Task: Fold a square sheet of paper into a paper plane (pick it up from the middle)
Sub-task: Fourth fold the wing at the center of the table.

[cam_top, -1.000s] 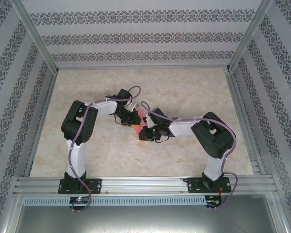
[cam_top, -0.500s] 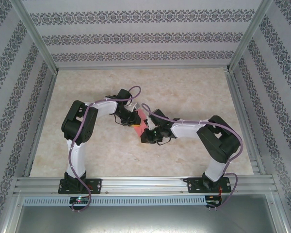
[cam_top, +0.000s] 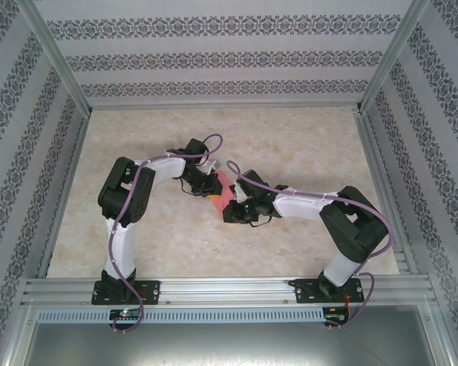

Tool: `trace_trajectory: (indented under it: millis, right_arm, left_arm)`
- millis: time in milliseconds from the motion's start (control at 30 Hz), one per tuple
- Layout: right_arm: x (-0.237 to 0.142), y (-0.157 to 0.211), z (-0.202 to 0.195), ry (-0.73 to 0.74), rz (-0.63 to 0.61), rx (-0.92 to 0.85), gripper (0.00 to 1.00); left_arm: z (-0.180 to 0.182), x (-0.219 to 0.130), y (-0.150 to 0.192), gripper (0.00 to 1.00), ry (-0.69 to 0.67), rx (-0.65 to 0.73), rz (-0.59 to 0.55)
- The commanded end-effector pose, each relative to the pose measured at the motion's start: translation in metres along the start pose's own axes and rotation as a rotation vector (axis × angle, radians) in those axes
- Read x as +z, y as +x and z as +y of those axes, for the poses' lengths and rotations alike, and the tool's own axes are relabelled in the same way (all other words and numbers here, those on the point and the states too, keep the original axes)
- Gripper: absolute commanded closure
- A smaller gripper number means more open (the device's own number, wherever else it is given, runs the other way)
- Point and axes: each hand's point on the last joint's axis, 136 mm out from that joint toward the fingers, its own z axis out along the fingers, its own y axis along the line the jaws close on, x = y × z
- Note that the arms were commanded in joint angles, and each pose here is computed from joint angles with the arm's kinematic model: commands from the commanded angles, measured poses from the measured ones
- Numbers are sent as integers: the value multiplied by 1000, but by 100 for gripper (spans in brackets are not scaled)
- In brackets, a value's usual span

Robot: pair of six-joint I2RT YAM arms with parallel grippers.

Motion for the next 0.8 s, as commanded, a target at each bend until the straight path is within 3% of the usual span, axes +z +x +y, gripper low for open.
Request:
trace_trajectory:
  millis: [0, 300, 767]
  right_arm:
    - [9, 3, 3, -12, 19, 2, 81]
    - [24, -3, 7, -43, 27, -1, 83]
    - [12, -22, 29, -102, -28, -30, 87]
  left_arm:
    - [47, 17, 10, 85, -131, -44, 42]
    - [49, 18, 10, 85, -134, -46, 47]
    - [49, 20, 12, 85, -135, -47, 58]
